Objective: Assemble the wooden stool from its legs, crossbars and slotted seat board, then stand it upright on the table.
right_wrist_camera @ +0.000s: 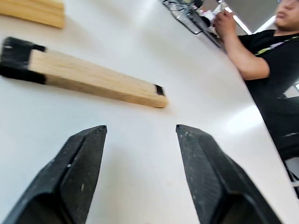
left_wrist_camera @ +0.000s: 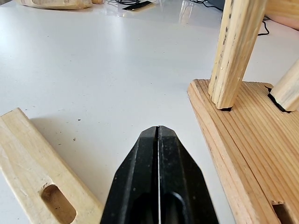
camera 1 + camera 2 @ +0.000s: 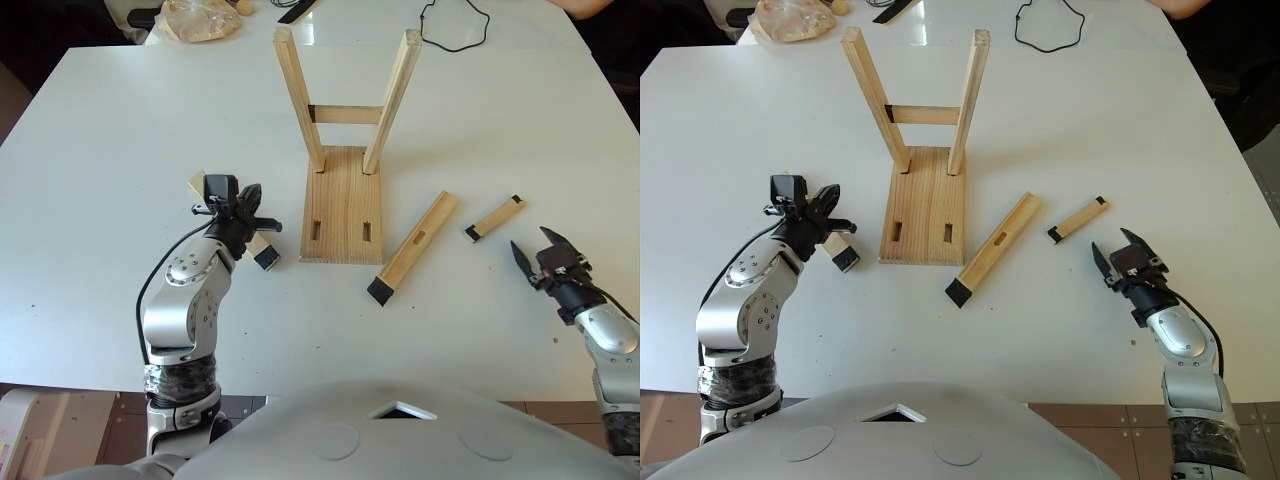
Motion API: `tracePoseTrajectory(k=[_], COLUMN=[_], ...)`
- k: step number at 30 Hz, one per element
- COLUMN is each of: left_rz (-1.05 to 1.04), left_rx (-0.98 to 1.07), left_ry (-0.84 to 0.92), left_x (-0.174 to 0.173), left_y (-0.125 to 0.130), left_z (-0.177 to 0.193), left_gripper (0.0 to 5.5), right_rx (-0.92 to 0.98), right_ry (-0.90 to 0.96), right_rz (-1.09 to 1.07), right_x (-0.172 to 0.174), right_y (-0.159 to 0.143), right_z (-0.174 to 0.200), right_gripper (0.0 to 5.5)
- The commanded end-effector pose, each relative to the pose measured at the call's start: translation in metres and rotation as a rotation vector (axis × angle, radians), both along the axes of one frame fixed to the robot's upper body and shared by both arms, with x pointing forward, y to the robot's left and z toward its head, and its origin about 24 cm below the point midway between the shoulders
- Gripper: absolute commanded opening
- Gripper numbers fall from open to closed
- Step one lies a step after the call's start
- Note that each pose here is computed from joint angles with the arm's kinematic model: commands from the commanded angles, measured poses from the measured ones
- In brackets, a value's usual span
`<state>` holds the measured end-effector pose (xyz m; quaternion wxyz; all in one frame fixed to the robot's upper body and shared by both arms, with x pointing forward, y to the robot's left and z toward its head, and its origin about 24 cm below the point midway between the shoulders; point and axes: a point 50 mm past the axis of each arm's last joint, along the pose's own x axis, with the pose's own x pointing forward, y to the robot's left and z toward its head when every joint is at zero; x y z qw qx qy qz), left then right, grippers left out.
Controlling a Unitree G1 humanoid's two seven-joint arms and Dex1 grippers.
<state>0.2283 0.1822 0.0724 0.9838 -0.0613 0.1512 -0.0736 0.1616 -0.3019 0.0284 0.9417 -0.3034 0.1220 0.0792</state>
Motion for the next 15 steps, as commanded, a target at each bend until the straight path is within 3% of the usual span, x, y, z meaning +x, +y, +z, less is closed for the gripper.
tracePoseTrajectory(k=[1,5,15], left_rz=[-0.004,-0.013,-0.014], left_rx=[0.002,0.001,-0.006], left_ry=[0.000,0.001,0.006], left_x=[0.000,0.002,0.003], left_y=[-0.001,-0.003,-0.005], left_z=[0.000,0.000,-0.004], left_gripper=[0.00,0.00,0.00], right_rx=[0.066,0.114,0.084], right_ry=[-0.099,-0.043,0.034], right_rz=[0.051,0.198,0.258], right_x=[0.016,0.020,0.035], right_y=[0.024,0.064,0.092], right_z=[0.018,0.019,0.016], right_gripper=[2.73,2.73,2.73])
